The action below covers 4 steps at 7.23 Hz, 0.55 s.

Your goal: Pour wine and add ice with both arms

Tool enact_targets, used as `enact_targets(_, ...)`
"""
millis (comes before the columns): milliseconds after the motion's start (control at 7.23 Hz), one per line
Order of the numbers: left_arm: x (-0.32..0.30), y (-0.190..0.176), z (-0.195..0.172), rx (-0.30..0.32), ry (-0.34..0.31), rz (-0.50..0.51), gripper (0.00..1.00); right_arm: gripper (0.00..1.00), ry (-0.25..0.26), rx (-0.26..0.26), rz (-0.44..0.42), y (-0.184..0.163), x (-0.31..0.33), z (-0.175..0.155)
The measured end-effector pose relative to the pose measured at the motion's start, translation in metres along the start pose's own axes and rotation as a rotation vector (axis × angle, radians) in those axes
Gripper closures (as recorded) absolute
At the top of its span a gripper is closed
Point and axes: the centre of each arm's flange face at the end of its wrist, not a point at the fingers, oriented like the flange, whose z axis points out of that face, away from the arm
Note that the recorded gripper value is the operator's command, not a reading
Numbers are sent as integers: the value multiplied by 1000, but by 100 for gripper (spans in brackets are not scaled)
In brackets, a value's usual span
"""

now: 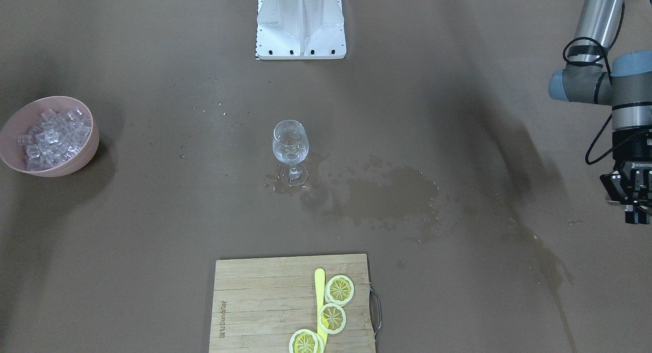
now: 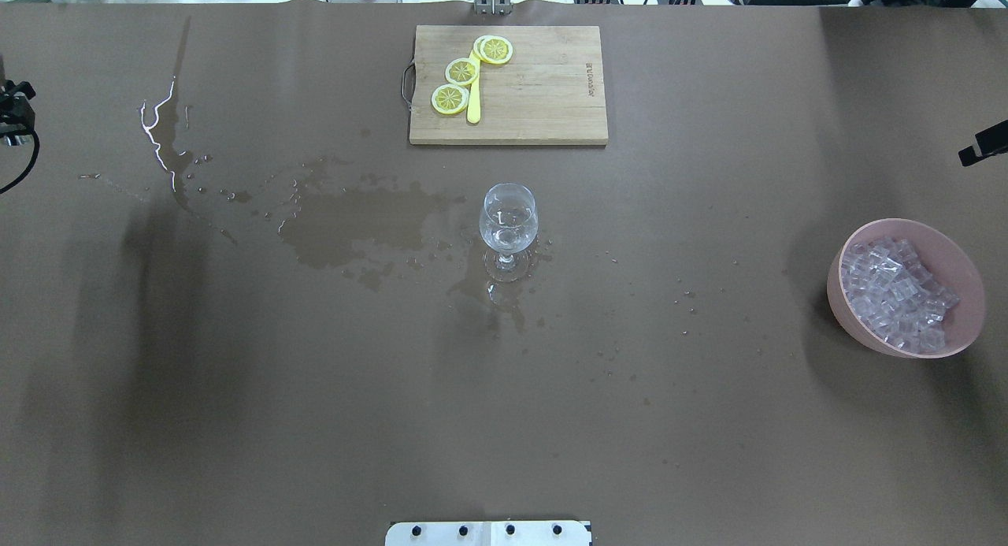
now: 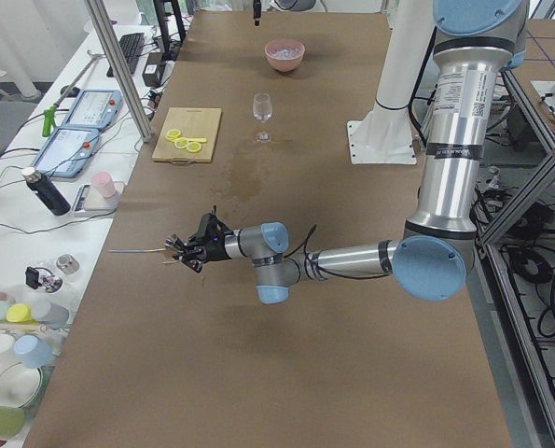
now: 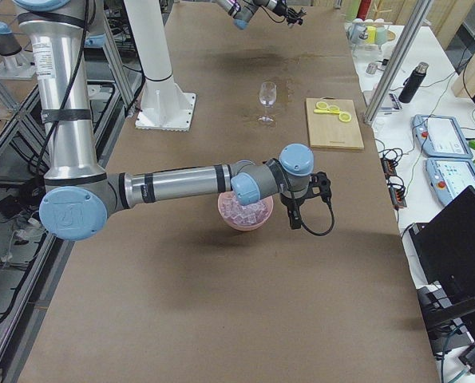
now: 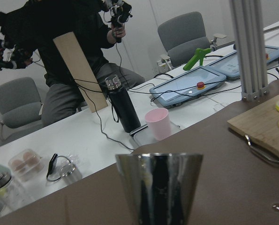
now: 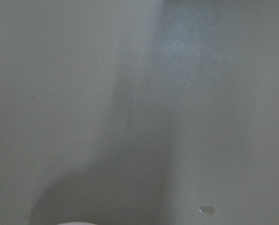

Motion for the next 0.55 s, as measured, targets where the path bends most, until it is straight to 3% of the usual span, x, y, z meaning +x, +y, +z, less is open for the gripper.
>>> enact_targets(138,-1,4,7,63,-38,-11,100,0,0,0,1,0,0,0)
enact_targets(277,7,9,16,87,-53,-40,100,0,0,0,3,0,0,0)
enact_targets(554,31,31,35,36,-66,-116,100,0,-1,1,4,0,-1,-1)
